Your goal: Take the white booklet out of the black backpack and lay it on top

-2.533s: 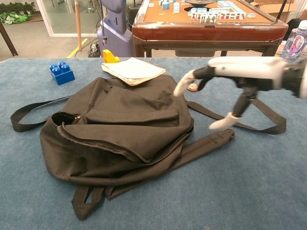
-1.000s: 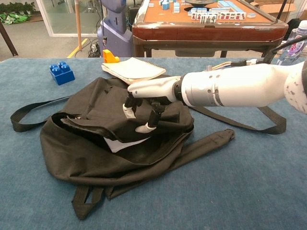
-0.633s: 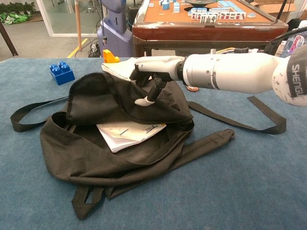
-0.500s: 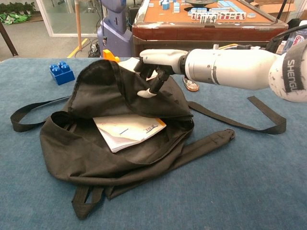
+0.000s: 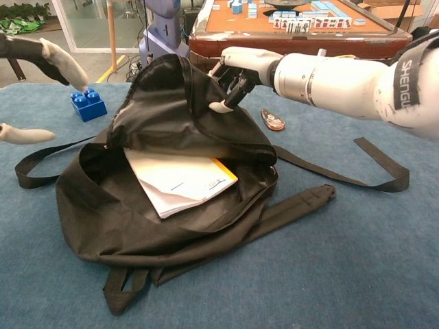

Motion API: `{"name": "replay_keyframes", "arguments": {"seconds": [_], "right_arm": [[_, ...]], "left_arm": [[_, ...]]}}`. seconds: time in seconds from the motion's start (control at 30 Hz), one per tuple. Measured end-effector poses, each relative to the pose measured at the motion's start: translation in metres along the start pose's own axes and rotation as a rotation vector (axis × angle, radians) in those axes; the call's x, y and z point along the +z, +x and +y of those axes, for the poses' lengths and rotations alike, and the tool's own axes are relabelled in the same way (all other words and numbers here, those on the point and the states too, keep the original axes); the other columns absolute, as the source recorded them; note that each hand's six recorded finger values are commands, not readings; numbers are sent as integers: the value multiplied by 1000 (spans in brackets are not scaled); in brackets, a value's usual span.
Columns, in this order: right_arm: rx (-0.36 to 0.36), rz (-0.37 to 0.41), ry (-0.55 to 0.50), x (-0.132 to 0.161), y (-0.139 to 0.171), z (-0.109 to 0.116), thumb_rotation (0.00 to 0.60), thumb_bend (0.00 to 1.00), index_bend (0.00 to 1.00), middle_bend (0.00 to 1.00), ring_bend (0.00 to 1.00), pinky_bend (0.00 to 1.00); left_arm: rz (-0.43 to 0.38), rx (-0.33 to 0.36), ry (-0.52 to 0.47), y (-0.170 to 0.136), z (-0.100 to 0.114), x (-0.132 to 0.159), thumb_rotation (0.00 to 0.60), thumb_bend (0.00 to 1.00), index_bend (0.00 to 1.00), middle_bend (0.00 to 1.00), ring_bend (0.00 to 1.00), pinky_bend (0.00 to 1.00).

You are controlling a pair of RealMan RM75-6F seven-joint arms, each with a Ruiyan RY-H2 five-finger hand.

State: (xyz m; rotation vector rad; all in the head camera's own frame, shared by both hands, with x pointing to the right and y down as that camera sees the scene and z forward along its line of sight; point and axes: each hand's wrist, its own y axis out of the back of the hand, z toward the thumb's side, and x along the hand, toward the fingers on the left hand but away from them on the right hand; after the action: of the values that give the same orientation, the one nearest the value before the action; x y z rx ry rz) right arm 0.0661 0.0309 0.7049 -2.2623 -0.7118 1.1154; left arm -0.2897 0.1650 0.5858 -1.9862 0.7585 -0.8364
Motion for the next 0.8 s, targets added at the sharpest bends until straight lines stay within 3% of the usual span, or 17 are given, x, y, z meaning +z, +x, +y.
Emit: {"name": "replay_keyframes", "arguments": {"seconds": [0.37,0.8], "right_arm": [[18,0,-12,-1,2,1,600,442,670,465,283,176],[36,-1,-12,-6,5,-6,600,441,670,462,283,176]], "left_arm": [[-137,-118,-7,40,-55,21,600,221,415,359,327,287],[-138,-196,71,70,-108,16,600,221,372,359,326,288]]}}
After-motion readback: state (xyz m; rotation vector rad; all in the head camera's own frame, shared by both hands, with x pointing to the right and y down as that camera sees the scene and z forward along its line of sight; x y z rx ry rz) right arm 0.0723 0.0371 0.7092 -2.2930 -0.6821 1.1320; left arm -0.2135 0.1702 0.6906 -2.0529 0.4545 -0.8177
